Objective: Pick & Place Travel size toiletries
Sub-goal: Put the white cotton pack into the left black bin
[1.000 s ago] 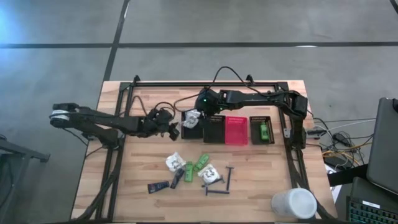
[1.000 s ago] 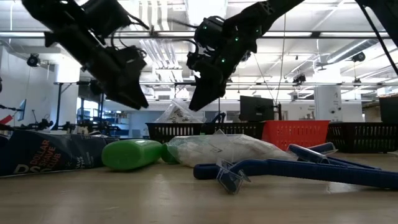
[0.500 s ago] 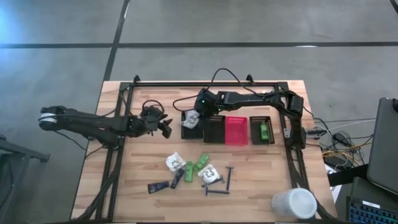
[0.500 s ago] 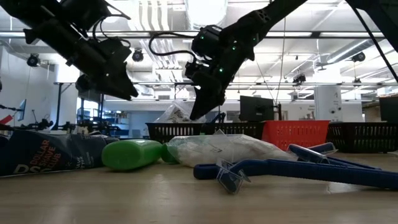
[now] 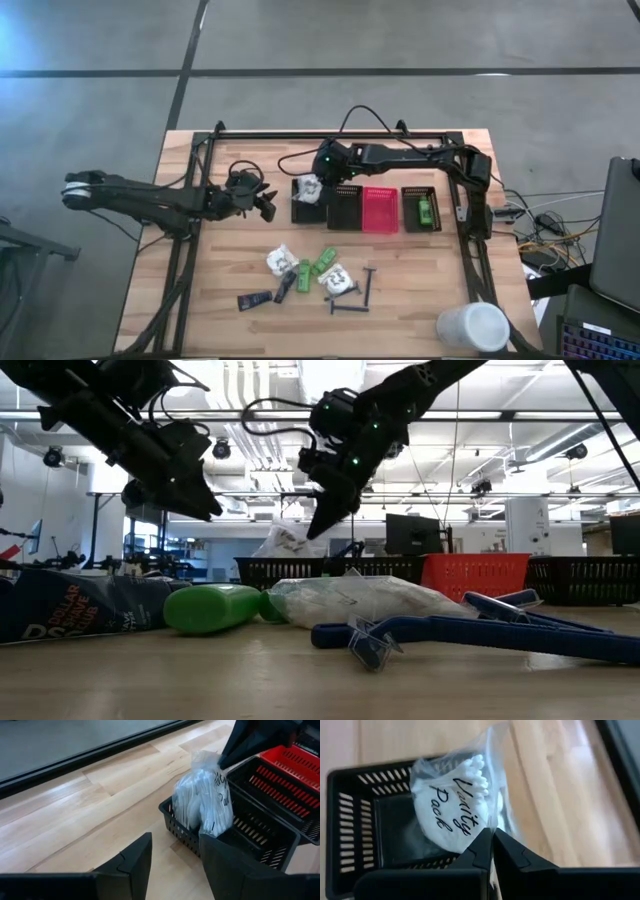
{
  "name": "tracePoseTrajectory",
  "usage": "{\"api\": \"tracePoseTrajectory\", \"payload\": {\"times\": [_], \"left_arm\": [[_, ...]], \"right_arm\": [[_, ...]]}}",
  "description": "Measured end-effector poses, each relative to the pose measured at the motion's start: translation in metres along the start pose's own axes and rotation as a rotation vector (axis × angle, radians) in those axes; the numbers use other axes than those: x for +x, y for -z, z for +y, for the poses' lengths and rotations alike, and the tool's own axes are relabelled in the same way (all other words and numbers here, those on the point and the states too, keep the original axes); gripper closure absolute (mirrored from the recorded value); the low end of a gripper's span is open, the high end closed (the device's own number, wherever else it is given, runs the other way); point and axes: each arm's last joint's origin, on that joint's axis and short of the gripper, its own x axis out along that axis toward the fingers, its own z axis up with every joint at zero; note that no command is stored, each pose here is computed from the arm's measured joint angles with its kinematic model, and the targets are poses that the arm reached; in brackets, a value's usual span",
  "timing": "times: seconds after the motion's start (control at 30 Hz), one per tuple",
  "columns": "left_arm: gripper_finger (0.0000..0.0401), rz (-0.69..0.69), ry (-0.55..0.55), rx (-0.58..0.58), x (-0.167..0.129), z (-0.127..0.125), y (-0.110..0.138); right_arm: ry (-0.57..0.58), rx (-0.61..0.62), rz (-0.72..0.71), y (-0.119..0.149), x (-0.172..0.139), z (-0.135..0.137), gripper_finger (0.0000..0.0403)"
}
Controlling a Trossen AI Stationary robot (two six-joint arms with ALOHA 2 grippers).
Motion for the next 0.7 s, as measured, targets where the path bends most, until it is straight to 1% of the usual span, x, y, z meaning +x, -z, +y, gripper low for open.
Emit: {"api": "tracePoseTrajectory", "payload": {"times": [0.07,0.13,0.27,0.47,0.53,0.7], "left_arm": [[0.0232,0.000,0.000,0.000,0.000,0.000,0.000],[0.0232,0.000,0.000,-0.001,0.000,0.000,0.000],[0.0233,0.000,0.001,-0.002,0.000,0.000,0.000],[0.0234,0.016,0.040,-0.007,0.000,-0.002,0.000],[0.0234,0.018,0.040,-0.006,0.000,-0.001,0.000],[0.0234,0.018,0.041,-0.006,0.000,-0.001,0.001]], "right_arm": [[0.010,-0.036,-0.011,-0.005,-0.003,0.001,0.0394],[0.043,-0.084,-0.006,-0.007,-0.005,0.003,0.0394],[0.042,-0.160,0.008,-0.009,-0.007,0.007,0.0394],[0.040,-0.184,0.074,-0.002,-0.004,0.011,0.0394],[0.064,-0.199,0.076,-0.003,-0.004,0.013,0.0394],[0.069,-0.206,0.064,-0.005,-0.005,0.014,0.0394]]}}
